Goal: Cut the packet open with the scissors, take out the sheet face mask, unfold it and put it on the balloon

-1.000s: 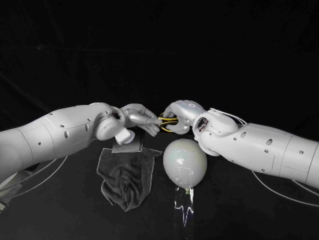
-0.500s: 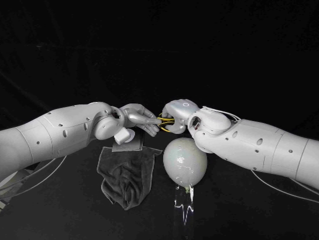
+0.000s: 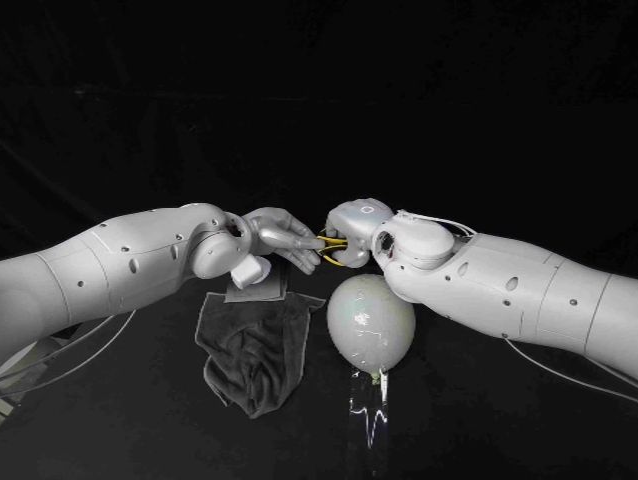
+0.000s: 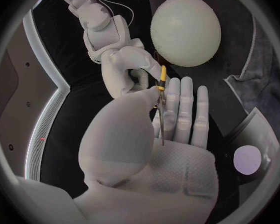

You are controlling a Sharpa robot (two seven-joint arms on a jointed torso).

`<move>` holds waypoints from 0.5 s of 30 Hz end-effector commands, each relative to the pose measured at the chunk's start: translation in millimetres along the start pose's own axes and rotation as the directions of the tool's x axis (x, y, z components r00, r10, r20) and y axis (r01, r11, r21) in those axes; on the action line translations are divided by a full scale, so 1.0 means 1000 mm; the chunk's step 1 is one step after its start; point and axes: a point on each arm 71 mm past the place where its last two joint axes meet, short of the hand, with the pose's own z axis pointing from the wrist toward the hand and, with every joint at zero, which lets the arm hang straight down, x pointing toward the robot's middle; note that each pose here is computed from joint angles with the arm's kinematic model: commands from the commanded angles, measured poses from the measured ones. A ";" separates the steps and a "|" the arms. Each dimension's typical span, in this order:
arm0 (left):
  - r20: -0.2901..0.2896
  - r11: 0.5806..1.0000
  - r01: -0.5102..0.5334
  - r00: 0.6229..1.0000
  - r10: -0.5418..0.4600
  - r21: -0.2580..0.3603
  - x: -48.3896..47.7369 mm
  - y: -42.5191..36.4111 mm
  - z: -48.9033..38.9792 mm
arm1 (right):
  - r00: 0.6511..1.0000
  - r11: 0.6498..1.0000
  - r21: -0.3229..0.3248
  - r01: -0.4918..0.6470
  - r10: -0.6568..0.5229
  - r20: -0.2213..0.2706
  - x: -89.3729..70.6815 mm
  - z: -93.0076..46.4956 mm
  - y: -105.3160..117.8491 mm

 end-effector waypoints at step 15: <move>0.012 0.996 0.058 0.998 -0.058 0.064 0.0029 -0.0141 0.0035 | 0.993 0.993 0.082 0.086 -0.079 -0.090 0.011 -0.004 -0.012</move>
